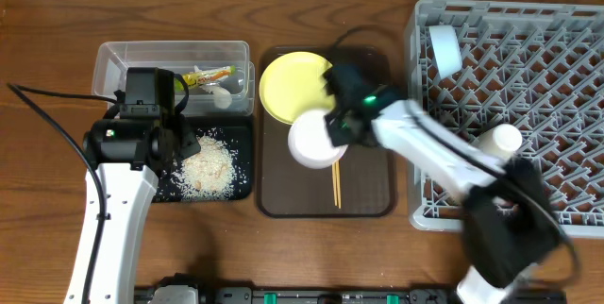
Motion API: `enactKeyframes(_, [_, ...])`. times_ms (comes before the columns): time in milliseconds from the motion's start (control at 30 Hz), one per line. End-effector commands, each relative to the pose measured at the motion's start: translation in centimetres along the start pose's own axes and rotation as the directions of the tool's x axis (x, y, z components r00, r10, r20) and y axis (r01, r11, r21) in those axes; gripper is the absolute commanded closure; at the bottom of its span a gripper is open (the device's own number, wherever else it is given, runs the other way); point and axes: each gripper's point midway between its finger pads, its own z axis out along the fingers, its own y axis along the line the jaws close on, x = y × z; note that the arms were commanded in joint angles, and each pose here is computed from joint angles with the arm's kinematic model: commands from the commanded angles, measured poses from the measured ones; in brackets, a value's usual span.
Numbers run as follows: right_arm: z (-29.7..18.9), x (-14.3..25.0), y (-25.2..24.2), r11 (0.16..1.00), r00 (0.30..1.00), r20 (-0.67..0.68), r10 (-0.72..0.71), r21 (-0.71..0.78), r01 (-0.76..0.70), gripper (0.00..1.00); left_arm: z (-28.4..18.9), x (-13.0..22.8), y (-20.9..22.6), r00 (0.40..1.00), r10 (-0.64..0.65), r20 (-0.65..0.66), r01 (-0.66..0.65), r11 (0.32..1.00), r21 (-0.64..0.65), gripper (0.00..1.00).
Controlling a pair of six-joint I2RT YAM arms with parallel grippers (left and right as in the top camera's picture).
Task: Sort waste into correct bins and load items into the dishwasher rack
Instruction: 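Reach the right gripper to the pink bowl on the brown tray and grasp it, then carry the pink bowl to the rack's far edge and release it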
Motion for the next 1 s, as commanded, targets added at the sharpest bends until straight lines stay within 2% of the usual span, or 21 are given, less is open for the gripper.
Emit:
enactKeyframes(0, [-7.3, -4.9, -6.5, 0.978, 0.963, 0.258, 0.077, 0.168, -0.123, 0.99, 0.0, -0.2, 0.2, 1.0, -0.019, 0.005, 0.019, 1.0, -0.009, 0.47])
enactKeyframes(167, [-14.5, -7.9, -15.2, 0.89, 0.892, 0.453, 0.011, 0.401, -0.214, 0.99, 0.0, -0.2, 0.2, 1.0, -0.019, 0.005, 0.019, 1.0, -0.008, 0.47])
enactKeyframes(300, [-18.4, -8.9, -21.4, 0.764, 0.878, 0.467, -0.106, 0.603, -0.229, 0.99, 0.0, -0.2, 0.2, 1.0, -0.02, 0.007, 0.02, 1.0, -0.008, 0.46])
enactKeyframes(400, [-20.5, -8.4, -26.0, 0.603, 0.899, 0.416, -0.139, 0.756, -0.257, 0.99, 0.0, -0.2, 0.2, 1.0, -0.02, 0.008, 0.02, 1.0, -0.007, 0.46])
enactKeyframes(500, [-22.7, -7.6, -30.4, 0.386, 0.908, 0.405, -0.102, 0.858, -0.34, 0.99, 0.0, -0.3, 0.2, 1.0, -0.02, 0.012, 0.021, 1.0, -0.005, 0.46])
enactKeyframes(567, [-22.9, -7.6, -32.1, 0.302, 0.92, 0.381, -0.095, 0.891, -0.339, 0.99, 0.0, -0.4, 0.1, 1.0, -0.021, 0.013, 0.021, 1.0, -0.004, 0.46])
enactKeyframes(767, [-21.1, -8.3, -35.8, 0.147, 0.952, 0.295, -0.081, 0.948, -0.281, 0.99, 0.0, -0.3, 0.1, 1.0, -0.021, 0.011, 0.021, 1.0, -0.001, 0.46])
enactKeyframes(967, [-17.2, -9.2, -37.3, 0.116, 0.959, 0.273, -0.081, 0.958, -0.263, 0.99, 0.0, -0.3, 0.1, 1.0, -0.02, 0.01, 0.02, 1.0, -0.001, 0.46])
